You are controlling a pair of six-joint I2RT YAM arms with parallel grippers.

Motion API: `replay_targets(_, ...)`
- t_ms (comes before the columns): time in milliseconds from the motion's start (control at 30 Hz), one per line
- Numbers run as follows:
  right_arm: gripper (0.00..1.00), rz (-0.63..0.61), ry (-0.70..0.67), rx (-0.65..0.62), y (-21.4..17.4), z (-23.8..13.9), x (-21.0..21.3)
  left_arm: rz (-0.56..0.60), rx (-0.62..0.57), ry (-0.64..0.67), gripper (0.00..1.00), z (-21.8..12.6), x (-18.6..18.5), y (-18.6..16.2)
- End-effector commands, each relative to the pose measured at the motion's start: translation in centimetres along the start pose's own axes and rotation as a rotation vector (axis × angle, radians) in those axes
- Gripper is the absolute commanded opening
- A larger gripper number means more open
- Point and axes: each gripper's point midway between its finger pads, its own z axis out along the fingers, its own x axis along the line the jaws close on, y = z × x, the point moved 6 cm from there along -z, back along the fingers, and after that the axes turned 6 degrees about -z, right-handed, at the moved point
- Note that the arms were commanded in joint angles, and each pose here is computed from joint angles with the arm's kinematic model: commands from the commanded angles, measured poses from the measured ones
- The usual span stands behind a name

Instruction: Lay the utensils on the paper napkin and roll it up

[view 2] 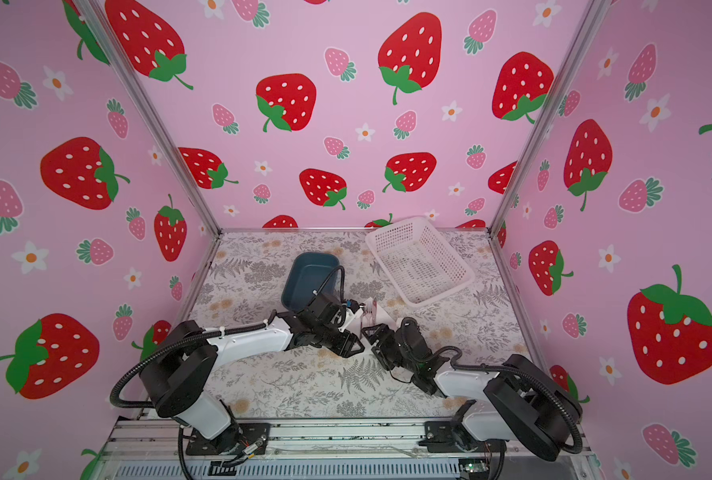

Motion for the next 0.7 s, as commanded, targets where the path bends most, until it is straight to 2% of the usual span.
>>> replay_targets(0, 0.86, 0.034, 0.02, -0.021, 0.3, -0.2, 0.1, 0.137, -0.123, 0.021, 0.54, -0.5, -0.2, 1.0)
replay_targets(267, 0.86, 0.038, 0.021, -0.018, 0.2, -0.3, 0.0, 0.277, -0.141, 0.018, 0.52, 0.2, -0.7, 1.2)
replay_targets(467, 0.86, 0.044, 0.025, -0.027, 0.3, -0.5, 0.0, 0.325, -0.112, -0.005, 0.37, 0.7, -1.0, 1.1)
replay_targets(667, 0.86, 0.044, 0.028, -0.026, 0.2, -0.8, -0.1, 0.32, -0.117, -0.005, 0.23, 0.7, -1.1, 1.4)
